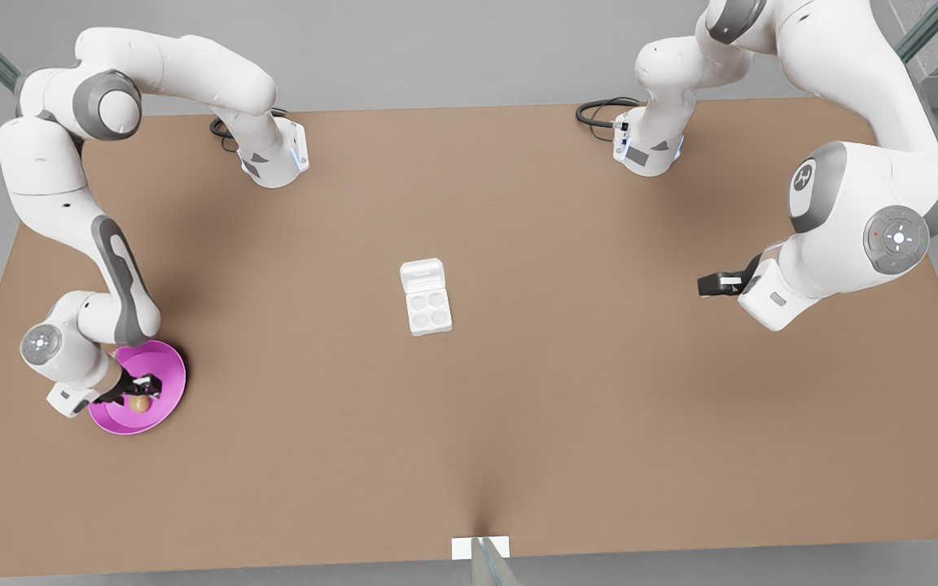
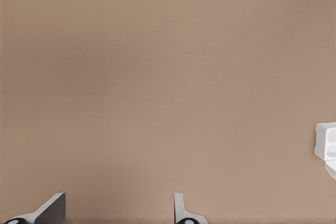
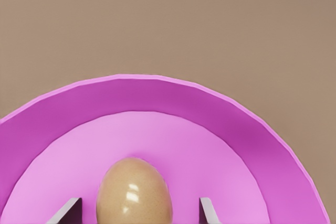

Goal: Pack egg into the box and close the box lid

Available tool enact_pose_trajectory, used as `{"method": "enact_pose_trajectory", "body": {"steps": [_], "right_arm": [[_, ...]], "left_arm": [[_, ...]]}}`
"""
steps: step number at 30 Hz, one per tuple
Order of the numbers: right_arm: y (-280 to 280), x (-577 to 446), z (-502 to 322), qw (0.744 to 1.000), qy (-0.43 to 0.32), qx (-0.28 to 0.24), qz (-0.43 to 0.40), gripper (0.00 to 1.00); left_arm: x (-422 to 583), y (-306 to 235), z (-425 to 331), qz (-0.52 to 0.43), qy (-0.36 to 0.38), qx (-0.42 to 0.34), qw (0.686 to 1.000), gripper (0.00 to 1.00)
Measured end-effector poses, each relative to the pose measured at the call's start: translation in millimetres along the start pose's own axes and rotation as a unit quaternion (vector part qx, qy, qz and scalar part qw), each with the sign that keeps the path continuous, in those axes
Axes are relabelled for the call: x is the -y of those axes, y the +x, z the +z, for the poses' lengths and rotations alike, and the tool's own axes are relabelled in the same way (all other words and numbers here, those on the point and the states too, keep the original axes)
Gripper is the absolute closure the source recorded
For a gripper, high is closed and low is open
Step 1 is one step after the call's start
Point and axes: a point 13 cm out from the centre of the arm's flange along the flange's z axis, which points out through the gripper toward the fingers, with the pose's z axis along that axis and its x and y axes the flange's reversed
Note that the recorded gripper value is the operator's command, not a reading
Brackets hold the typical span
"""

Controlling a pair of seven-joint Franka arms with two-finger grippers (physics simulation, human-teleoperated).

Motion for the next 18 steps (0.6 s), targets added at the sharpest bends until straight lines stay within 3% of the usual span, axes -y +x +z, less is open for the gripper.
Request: {"method": "enact_pose_trajectory", "body": {"steps": [8,15,18], "right_arm": [[0.8,6.1,1.3,1.0,0.0,0.002,0.007,0.14],[-1.0,0.7,1.4,1.0,-0.003,0.003,0.006,0.6],[-1.9,-1.0,0.9,1.0,-0.006,0.004,0.005,0.67]], "left_arm": [[-0.2,0.8,-0.7,0.0,0.0,0.0,1.0,0.0],[-0.1,0.6,-0.6,0.0,0.0,0.0,1.0,0.0],[-0.2,1.0,-1.0,0.0,0.0,0.0,1.0,0.0]]}}
